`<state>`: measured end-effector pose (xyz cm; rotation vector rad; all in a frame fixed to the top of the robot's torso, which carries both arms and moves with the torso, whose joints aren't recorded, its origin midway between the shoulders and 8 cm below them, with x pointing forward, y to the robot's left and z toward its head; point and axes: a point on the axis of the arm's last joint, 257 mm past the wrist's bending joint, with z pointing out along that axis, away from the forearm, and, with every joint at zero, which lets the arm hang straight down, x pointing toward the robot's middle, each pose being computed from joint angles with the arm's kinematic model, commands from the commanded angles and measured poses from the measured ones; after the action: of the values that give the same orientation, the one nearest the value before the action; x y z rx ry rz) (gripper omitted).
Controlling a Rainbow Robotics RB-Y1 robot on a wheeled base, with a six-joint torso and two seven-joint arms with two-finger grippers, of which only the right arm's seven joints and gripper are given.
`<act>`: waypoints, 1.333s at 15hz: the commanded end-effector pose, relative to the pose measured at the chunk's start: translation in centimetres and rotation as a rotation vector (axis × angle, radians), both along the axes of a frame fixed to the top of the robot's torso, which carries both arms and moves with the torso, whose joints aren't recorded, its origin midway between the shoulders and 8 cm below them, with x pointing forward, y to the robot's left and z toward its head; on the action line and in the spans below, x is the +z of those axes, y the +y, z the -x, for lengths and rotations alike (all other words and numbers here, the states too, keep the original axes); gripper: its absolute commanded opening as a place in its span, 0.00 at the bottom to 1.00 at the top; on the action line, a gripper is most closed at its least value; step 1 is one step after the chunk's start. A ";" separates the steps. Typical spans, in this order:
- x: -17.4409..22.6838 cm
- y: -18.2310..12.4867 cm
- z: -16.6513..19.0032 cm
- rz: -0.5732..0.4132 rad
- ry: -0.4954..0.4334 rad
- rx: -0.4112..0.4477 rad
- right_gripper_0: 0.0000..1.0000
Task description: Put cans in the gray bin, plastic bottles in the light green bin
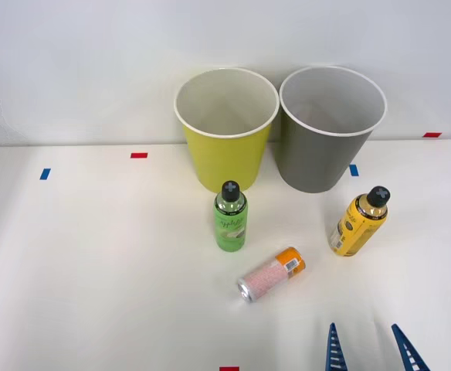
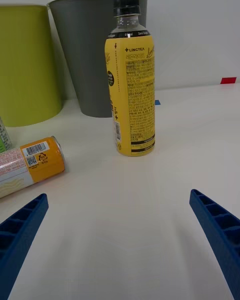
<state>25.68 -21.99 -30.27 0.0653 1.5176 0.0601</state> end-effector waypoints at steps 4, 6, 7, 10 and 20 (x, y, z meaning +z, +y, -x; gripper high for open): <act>0.0 0.0 0.0 0.000 0.000 0.000 0.98; 0.0 0.0 0.0 0.000 0.000 0.000 0.98; 0.0 0.0 0.0 0.000 0.000 0.000 0.99; 0.0 0.0 0.0 0.000 0.000 0.000 0.99; 0.0 0.0 0.0 0.000 0.000 0.000 0.99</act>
<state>25.68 -21.99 -30.27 0.0653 1.5176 0.0601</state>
